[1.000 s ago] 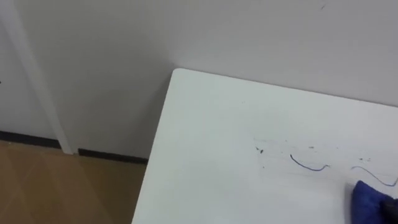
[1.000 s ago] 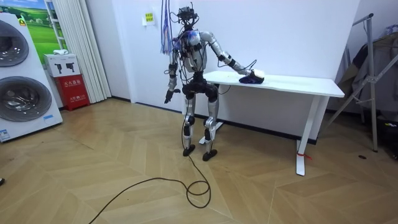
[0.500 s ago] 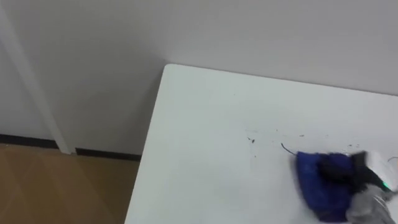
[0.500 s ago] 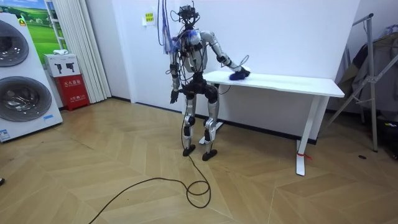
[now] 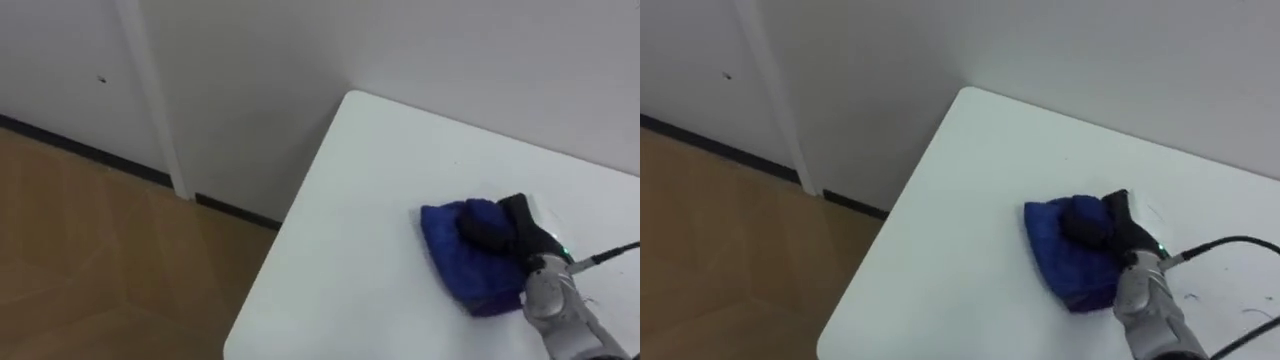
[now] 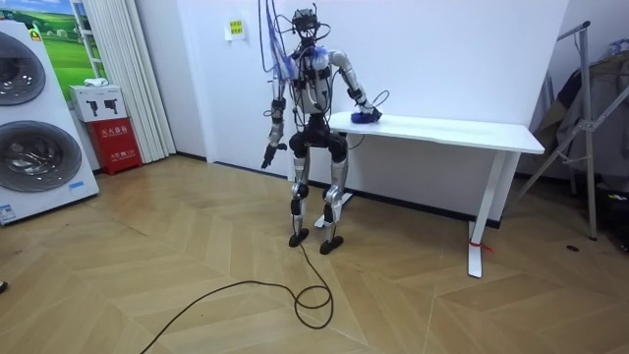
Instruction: Wipe table
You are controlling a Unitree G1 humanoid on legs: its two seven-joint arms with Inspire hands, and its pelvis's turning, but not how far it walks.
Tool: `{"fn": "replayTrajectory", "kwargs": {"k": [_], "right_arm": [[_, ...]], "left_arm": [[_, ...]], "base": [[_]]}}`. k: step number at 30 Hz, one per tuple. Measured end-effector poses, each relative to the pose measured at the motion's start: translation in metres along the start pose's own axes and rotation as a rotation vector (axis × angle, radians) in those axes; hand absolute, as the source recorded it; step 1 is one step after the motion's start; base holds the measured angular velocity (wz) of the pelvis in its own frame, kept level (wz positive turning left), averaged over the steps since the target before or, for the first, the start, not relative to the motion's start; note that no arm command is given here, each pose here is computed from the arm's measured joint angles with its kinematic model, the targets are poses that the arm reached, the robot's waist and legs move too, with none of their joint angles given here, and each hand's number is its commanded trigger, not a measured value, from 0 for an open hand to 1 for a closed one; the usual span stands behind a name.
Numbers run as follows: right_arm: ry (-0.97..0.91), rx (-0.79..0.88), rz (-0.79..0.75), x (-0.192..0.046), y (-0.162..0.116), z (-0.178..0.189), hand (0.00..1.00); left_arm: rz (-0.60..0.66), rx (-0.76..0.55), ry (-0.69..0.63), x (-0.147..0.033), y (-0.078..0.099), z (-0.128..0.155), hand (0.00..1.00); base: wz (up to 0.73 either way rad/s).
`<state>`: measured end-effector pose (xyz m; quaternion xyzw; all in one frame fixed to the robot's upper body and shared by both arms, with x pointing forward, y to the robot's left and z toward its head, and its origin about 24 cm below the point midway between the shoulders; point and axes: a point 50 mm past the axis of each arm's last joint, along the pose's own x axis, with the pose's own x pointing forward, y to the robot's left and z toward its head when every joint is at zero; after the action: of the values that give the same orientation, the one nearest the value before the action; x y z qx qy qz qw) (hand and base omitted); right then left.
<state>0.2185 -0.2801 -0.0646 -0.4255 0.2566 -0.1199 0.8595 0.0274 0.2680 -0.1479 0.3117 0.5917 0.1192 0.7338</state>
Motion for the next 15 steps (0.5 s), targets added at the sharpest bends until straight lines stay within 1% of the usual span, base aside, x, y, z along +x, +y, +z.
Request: {"fn": "replayTrajectory", "kwargs": {"k": [1,2,4,8,10,11,13,14,15], "right_arm": [[0.014,0.006,-0.016,-0.002,-0.001,-0.005,1.00],[0.045,0.015,-0.049,-0.006,-0.003,-0.016,1.00],[0.138,0.039,-0.128,-0.020,-0.008,-0.045,1.00],[0.302,0.055,-0.222,-0.041,-0.017,-0.087,1.00],[0.370,0.060,-0.250,-0.051,-0.022,-0.105,1.00],[0.412,0.060,-0.270,-0.059,-0.026,-0.117,1.00],[0.456,0.061,-0.284,-0.066,-0.030,-0.128,1.00],[0.461,0.062,-0.284,-0.065,-0.030,-0.128,1.00],[0.455,0.066,-0.284,-0.060,-0.030,-0.123,1.00]], "left_arm": [[0.007,-0.005,-0.004,0.001,0.001,0.002,0.00],[0.015,-0.011,0.006,0.000,0.002,-0.002,0.00],[0.029,-0.025,0.033,0.000,0.004,-0.008,0.00],[0.070,-0.077,0.079,-0.002,0.006,-0.017,0.00],[0.101,-0.096,0.083,-0.002,0.011,-0.019,0.00],[0.120,-0.106,0.082,-0.002,0.014,-0.019,0.00],[0.132,-0.115,0.093,-0.002,0.016,-0.022,0.00],[0.132,-0.114,0.091,-0.002,0.016,-0.022,0.00],[0.129,-0.114,0.083,-0.002,0.015,-0.019,0.00]], "base": [[0.16],[0.15],[0.14],[0.08],[0.00],[-0.12],[-0.26],[-0.22],[-0.20]]}}
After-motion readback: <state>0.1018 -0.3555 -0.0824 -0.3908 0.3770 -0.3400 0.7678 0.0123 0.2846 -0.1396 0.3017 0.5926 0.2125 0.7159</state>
